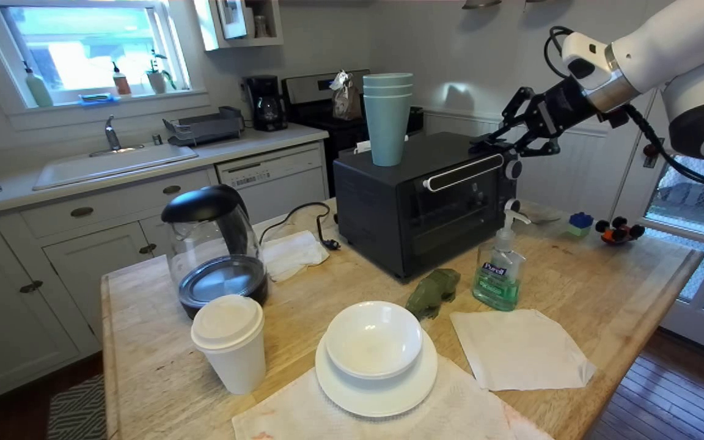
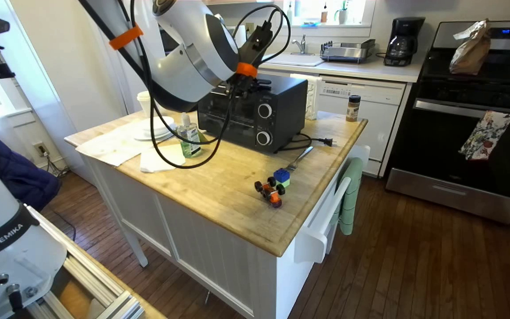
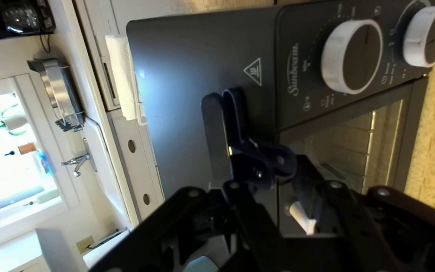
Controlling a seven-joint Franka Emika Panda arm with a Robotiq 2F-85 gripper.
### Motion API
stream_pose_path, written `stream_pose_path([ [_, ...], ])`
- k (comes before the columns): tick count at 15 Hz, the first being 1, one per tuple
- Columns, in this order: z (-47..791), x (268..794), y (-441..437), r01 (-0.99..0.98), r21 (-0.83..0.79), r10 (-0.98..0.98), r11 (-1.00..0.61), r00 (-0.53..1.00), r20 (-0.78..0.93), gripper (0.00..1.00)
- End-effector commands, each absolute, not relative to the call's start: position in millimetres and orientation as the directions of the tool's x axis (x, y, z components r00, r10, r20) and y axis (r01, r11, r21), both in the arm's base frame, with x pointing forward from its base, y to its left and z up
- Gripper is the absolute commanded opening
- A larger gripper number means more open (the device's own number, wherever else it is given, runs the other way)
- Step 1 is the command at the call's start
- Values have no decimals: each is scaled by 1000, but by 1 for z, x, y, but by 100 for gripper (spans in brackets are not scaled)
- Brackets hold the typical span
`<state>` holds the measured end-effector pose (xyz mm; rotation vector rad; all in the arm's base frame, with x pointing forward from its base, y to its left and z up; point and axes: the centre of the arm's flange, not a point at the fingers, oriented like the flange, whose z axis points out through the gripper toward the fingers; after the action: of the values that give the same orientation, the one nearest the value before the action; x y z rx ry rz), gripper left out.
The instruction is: Clip the clipper onto the oven handle
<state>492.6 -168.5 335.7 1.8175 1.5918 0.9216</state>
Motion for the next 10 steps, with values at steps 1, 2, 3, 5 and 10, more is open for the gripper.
stream_pose_path([
  [1,332,502,-170,596,788,988,-151,59,145,33],
  [2,332,502,-169,595,789,988,-152,59,146,29],
  [3,333,502,-170,594,790,988,-151,58,145,30],
  [5,333,503,-170,593,791,988,-151,59,145,29],
  [10,334,502,-170,587,795,988,-153,63,143,27],
])
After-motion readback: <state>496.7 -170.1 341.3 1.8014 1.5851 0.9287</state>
